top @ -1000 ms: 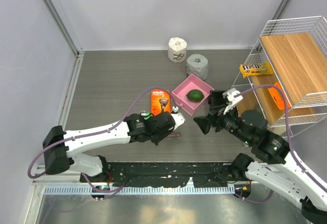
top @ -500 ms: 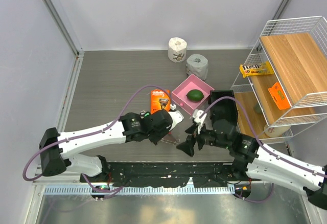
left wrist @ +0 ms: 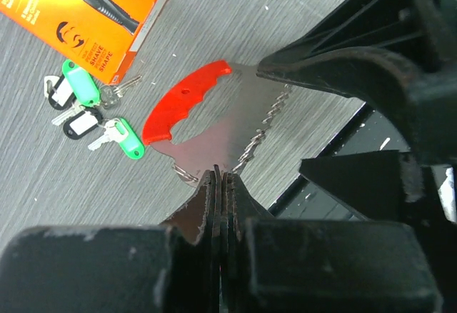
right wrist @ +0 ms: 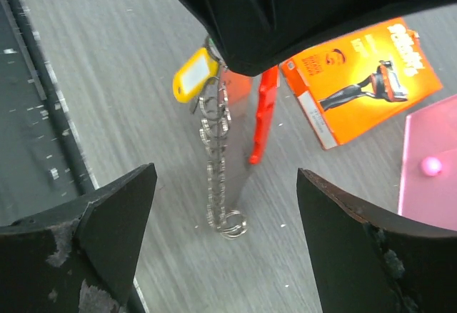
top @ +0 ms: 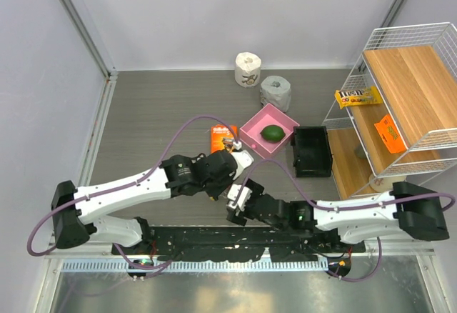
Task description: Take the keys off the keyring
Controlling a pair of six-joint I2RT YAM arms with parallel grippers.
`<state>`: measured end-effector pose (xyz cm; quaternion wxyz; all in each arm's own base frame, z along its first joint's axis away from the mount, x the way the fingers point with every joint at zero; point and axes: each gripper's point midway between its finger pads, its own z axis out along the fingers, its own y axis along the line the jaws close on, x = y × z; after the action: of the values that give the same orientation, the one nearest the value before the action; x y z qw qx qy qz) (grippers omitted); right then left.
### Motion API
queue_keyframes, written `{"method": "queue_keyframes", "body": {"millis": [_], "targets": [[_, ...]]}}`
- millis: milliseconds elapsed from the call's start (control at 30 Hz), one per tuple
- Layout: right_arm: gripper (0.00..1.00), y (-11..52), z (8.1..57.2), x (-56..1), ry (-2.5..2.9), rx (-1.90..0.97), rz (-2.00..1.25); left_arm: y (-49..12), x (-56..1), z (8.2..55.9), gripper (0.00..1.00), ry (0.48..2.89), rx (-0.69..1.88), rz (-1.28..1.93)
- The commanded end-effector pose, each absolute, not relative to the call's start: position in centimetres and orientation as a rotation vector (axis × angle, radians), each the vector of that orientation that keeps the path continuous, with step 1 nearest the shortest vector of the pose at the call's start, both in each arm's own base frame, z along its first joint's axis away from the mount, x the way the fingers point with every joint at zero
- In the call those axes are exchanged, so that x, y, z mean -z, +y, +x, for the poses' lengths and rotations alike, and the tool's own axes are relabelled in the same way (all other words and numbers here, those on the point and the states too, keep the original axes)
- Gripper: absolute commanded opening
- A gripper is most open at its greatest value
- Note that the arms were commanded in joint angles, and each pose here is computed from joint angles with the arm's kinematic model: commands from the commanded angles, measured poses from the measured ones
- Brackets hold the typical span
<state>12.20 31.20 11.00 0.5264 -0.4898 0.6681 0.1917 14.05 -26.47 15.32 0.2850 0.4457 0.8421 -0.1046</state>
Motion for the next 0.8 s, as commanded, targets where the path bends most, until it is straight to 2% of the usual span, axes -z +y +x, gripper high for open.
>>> {"method": "queue_keyframes", "body": {"millis": [0, 133, 200, 300, 467, 567, 767], "targets": [[0.85, 32.5, 15.5, -14.5, 1.505, -0.360, -0.956, -27.6, -18.1, 13.5, 0.00, 2.190, 0.410, 1.151], [0.83, 33.5, 16.6, -13.4, 1.474, -0.275, -0.951, -27.7, -18.3, 13.2, 0.00, 2.182, 0.445, 1.144], [0.77, 34.1, 16.9, -13.4, 1.476, -0.256, -0.946, -27.9, -18.4, 13.0, 0.00, 2.179, 0.463, 1.140], [0.73, 34.8, 17.0, -13.9, 1.456, -0.278, -0.912, -27.9, -18.3, 13.0, 0.00, 2.183, 0.468, 1.132], [0.75, 35.6, 16.3, -14.0, 1.469, -0.386, -0.864, -28.2, -18.8, 13.1, 0.00, 2.187, 0.489, 1.090], [0.83, 34.6, 16.0, -13.9, 1.474, -0.437, -0.807, -28.6, -19.2, 13.0, 0.00, 2.202, 0.508, 1.070], [0.83, 33.3, 14.9, -14.8, 1.431, -0.504, -0.786, -28.5, -20.2, 13.1, 0.00, 2.208, 0.501, 1.054]]}}
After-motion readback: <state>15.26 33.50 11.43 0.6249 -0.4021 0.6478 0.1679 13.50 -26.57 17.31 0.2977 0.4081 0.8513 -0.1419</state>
